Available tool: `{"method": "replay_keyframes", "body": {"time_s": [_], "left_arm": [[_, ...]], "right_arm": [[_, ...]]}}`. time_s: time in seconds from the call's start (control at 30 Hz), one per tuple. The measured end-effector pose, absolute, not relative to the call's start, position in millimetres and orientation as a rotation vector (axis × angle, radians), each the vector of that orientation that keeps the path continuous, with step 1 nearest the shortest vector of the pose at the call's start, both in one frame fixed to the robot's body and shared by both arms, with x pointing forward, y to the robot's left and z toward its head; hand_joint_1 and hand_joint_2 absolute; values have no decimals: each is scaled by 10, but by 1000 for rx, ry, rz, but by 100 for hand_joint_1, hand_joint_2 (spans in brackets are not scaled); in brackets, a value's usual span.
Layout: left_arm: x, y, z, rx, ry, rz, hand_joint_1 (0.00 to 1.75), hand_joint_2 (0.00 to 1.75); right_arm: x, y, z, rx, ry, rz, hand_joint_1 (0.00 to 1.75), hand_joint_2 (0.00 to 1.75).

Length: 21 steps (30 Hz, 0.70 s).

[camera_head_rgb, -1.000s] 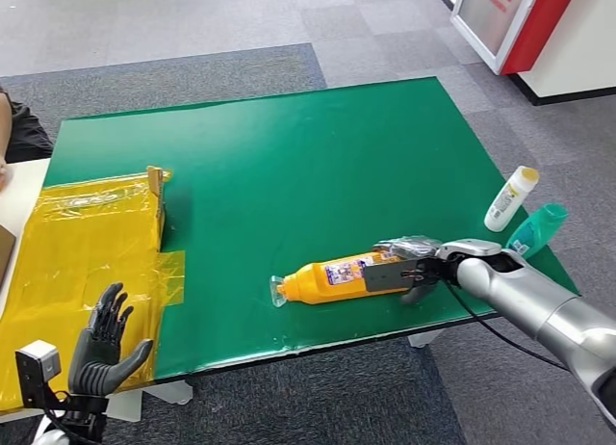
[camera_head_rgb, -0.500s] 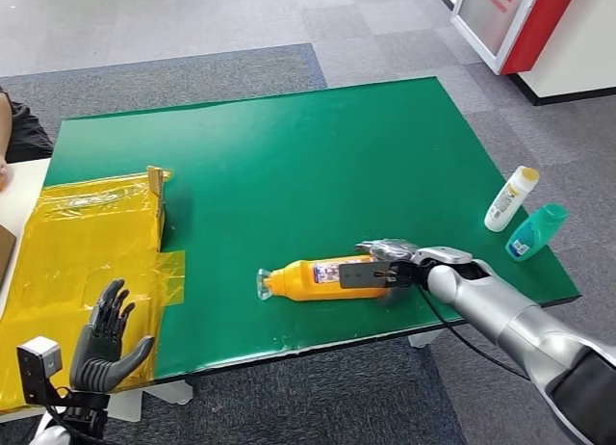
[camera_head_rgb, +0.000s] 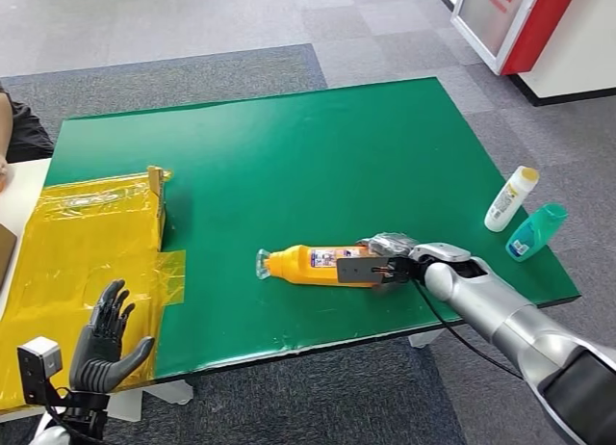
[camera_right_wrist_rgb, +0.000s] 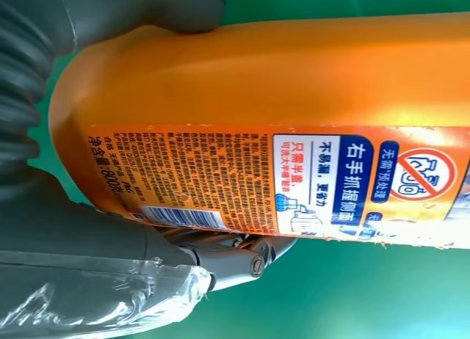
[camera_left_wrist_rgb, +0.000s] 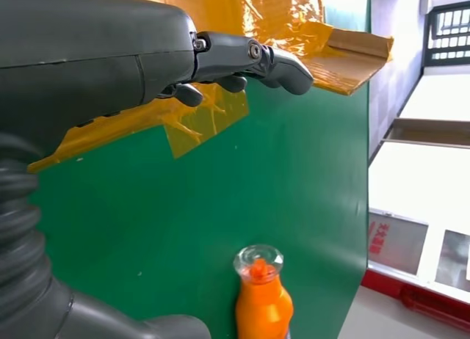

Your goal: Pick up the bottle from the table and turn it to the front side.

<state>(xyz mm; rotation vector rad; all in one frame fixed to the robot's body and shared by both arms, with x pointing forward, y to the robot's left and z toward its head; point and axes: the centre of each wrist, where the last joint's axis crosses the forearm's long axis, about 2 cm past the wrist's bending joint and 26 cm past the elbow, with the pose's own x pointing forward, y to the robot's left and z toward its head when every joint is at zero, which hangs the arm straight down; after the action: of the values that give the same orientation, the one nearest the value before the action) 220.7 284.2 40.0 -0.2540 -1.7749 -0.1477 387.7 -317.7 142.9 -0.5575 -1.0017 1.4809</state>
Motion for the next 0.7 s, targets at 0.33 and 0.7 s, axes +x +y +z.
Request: {"method": "replay_keyframes", "body": {"time_s": [0.33,0.7], "left_arm": [[2044,2846,388,-247,-1772,-131,0,175],[2160,2729,621,-250,-1839,-112,0,175]], "right_arm": [[3521,-2909,1676,-584,-1488,1260,175,175],[3128,-2531,1667,-303,-1764,916,175,175]]}}
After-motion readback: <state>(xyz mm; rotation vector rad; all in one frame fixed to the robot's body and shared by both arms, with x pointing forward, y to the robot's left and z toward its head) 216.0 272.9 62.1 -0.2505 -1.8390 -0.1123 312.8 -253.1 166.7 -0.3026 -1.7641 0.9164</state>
